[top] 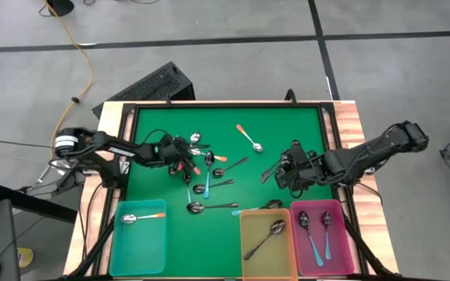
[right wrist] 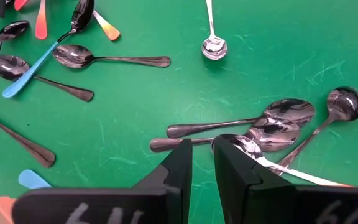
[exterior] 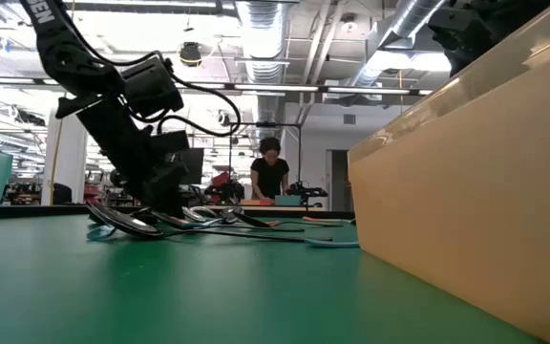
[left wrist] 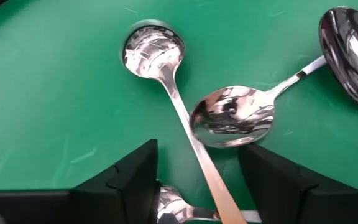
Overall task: Sort silverware by color (type)
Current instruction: Put the orange spoon into the green bin
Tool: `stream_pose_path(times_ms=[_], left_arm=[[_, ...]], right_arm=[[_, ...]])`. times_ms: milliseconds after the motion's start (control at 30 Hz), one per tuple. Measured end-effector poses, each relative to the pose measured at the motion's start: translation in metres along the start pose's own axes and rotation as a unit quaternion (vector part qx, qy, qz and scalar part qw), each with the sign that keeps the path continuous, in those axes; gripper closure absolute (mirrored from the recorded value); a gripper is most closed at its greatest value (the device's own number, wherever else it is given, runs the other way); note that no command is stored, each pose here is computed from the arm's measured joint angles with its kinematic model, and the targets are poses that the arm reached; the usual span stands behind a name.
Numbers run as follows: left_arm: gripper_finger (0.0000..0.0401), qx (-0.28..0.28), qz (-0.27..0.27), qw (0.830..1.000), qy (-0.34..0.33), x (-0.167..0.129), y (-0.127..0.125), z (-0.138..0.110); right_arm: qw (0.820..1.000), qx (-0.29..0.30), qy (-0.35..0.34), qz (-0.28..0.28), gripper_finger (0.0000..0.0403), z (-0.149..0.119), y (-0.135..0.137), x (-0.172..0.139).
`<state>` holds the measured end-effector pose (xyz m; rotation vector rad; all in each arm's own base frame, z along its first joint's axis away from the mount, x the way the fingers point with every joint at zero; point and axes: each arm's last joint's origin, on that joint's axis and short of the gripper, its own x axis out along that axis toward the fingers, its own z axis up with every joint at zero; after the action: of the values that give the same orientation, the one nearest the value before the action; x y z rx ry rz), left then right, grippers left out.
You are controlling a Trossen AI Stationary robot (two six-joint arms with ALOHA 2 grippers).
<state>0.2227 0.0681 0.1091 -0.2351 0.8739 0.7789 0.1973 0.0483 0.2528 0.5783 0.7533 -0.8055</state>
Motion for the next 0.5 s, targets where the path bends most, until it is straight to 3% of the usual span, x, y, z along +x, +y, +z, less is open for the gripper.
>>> stream_pose_path(times_ms=[367,500], left_arm=[[0.0383,-0.014,-0.001,1.0,0.0,0.002,-0.004,0.008],[0.0391,0.0,-0.016,1.0,0.002,0.001,-0.005,0.012]], right_arm=[[1.0,0.004,-0.006,0.003,0.0323,0.001,0.001,0.0],[1.0,0.009,-0.027,0.002,0.0323,0.002,0.002,0.0]])
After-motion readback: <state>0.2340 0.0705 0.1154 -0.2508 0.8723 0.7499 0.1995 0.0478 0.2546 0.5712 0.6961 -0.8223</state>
